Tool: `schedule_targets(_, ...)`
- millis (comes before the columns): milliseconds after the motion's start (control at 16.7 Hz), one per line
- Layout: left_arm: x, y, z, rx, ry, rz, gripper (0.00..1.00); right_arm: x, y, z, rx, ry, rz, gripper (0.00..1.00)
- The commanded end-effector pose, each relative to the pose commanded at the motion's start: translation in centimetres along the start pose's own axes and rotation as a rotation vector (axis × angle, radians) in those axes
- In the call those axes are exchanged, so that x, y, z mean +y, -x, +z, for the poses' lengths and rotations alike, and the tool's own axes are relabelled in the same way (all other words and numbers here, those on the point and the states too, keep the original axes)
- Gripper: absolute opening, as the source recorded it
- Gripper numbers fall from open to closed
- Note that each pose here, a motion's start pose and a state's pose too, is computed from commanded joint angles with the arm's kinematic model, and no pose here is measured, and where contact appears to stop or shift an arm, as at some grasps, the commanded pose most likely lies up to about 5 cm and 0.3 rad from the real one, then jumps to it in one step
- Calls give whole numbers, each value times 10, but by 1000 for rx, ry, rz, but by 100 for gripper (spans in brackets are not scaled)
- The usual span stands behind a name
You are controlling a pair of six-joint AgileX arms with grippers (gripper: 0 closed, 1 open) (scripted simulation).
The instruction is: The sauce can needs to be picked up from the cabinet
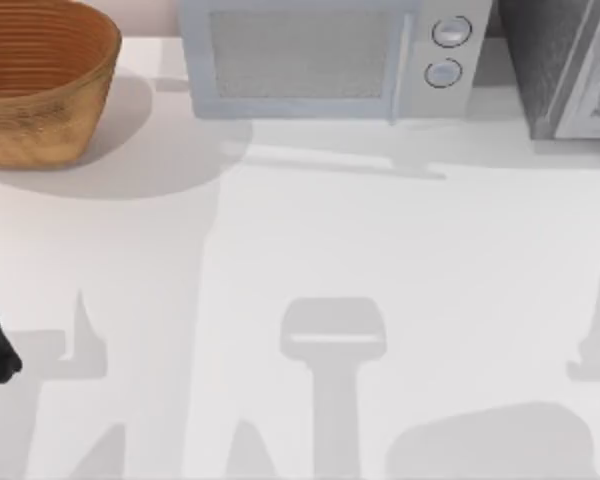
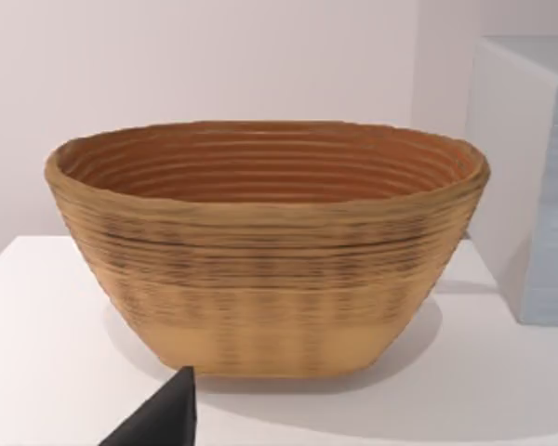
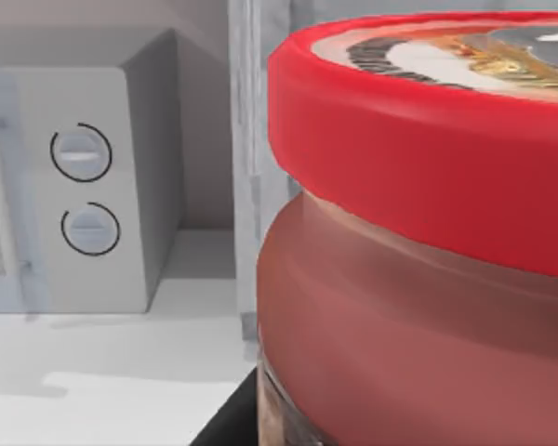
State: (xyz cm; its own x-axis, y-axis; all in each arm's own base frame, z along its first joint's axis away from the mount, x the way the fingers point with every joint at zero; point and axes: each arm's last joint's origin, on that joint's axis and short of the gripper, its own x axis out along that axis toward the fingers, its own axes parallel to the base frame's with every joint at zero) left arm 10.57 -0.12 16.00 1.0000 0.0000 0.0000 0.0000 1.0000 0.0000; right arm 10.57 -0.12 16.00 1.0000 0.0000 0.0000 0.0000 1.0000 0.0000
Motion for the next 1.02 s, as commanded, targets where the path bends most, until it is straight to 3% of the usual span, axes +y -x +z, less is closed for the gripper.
schedule_targets(300,0,0,0,0,0,0,100,0,0,-1,8,-1,4,0)
schedule_targets(480,0,0,0,0,0,0,100,5,-2,14,-33,4,51,0)
schedule_targets(780,0,0,0,0,0,0,100,25,-22,65,-165,15,242,0)
schedule_targets(1020,0,0,0,0,0,0,100,60,-66,94,-225,16,428,0)
